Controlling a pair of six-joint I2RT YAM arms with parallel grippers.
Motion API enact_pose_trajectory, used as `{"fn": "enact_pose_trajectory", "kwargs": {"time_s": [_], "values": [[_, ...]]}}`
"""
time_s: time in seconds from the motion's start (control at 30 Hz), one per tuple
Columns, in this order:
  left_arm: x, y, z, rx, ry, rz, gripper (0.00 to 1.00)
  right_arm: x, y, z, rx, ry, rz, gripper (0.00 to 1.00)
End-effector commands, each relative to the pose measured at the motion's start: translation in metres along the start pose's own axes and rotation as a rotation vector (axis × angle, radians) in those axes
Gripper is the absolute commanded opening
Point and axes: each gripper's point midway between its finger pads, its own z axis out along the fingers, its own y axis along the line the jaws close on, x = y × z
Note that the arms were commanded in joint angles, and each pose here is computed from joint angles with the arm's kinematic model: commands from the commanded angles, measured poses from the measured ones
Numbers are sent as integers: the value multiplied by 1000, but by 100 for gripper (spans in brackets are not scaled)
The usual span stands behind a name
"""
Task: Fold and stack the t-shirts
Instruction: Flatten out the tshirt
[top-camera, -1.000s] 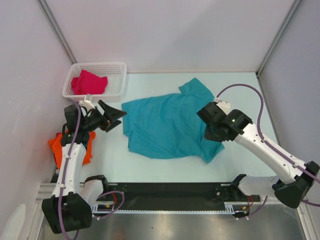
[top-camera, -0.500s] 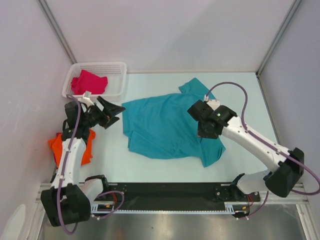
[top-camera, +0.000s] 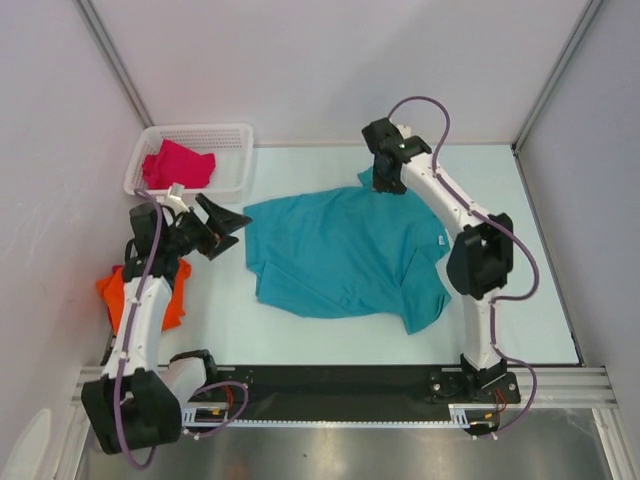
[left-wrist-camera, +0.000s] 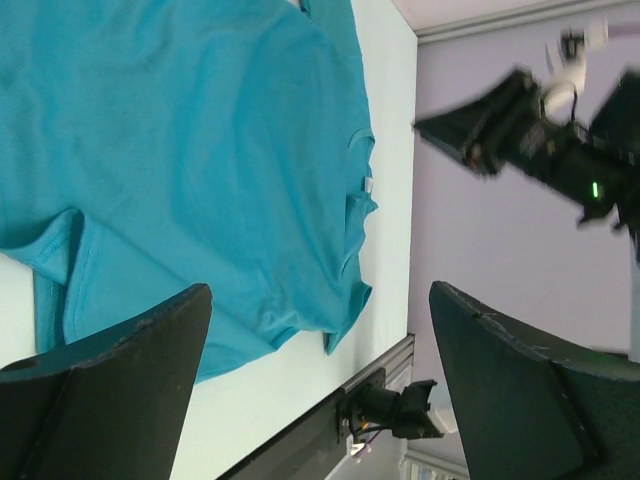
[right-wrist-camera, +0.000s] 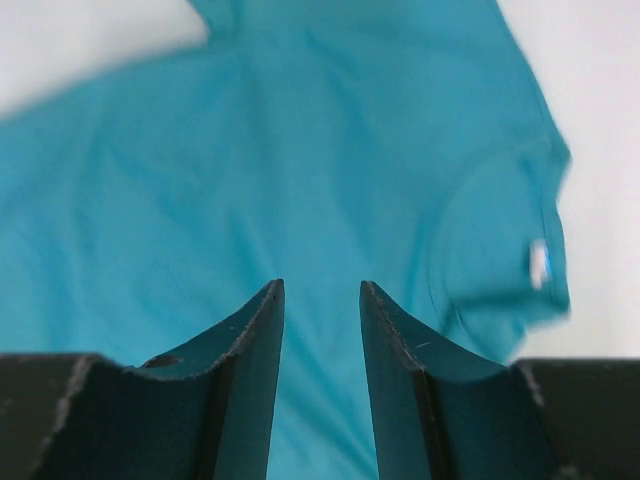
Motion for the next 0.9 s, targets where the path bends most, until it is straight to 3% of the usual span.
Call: {"fn": "enact_pose_trajectory", "kwargs": {"time_s": [0.0, 0.13, 0.47, 0.7, 0.87], "values": [[16, -12, -19, 33, -1, 77, 96, -34, 7, 42, 24, -10, -62, 42], [35, -10, -30, 30, 10, 75, 96, -60, 9, 68, 26, -30, -47, 43], [47, -12, -51, -18, -30, 137, 96, -56, 0, 126, 24, 0, -10, 44], [45, -1, -59, -94, -82, 172, 96, -57, -5, 150, 6, 0, -33, 48], [39, 4, -67, -144, -160, 180, 96, -63, -15, 164, -16, -24, 14, 58]]}}
